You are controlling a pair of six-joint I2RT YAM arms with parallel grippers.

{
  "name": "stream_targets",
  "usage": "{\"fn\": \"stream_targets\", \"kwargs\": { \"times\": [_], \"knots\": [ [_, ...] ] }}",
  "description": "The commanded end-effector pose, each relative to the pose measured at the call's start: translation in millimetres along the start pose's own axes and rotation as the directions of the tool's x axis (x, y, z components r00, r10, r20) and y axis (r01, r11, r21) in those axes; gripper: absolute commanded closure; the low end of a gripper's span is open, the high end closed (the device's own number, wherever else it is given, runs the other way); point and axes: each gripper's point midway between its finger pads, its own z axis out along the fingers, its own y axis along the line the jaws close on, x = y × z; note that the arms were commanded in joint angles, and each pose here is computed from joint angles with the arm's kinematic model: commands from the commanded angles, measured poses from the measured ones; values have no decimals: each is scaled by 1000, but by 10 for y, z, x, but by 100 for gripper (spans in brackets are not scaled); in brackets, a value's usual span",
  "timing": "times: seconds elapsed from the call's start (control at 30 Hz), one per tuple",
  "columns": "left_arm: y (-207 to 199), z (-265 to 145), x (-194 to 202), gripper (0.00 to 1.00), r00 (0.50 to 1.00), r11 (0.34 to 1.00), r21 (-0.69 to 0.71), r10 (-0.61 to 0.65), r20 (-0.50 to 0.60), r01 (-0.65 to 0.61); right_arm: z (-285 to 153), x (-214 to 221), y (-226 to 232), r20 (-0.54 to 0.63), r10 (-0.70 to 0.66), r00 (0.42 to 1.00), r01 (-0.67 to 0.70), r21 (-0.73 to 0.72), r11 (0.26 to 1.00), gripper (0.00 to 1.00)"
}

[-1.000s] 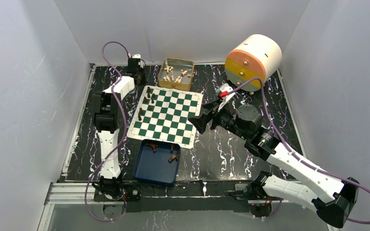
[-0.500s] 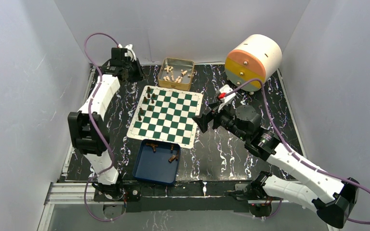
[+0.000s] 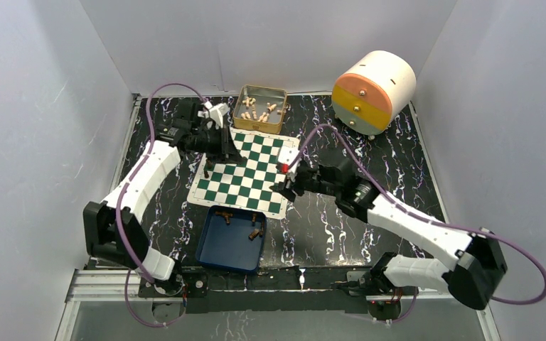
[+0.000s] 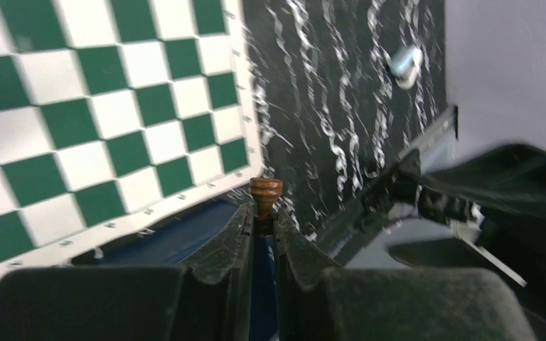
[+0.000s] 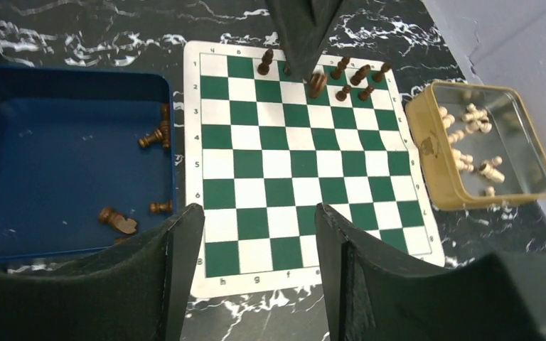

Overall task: Set up the chess pieces on the board
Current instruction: Place the chess piece on the chessboard.

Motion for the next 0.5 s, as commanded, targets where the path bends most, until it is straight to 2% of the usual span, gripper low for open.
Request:
{"fn": "stream_targets", "kwargs": {
  "times": [0.0,0.2,0.47],
  "knots": [
    [-530,-116,392,100,995,986,157,62,-72,-50,192,-347,-59,99,-231,968,238,-67,969,36],
    [-720,-144,659,100,986,966,257,80,-143,-41,363,-261,16,137,-343,929,360,-132,924,38],
    [-749,-165,730,100,982,959,281,77,-174,-26,411,-264,102,175,-403,898,432,-179,884,37]
  ]
}}
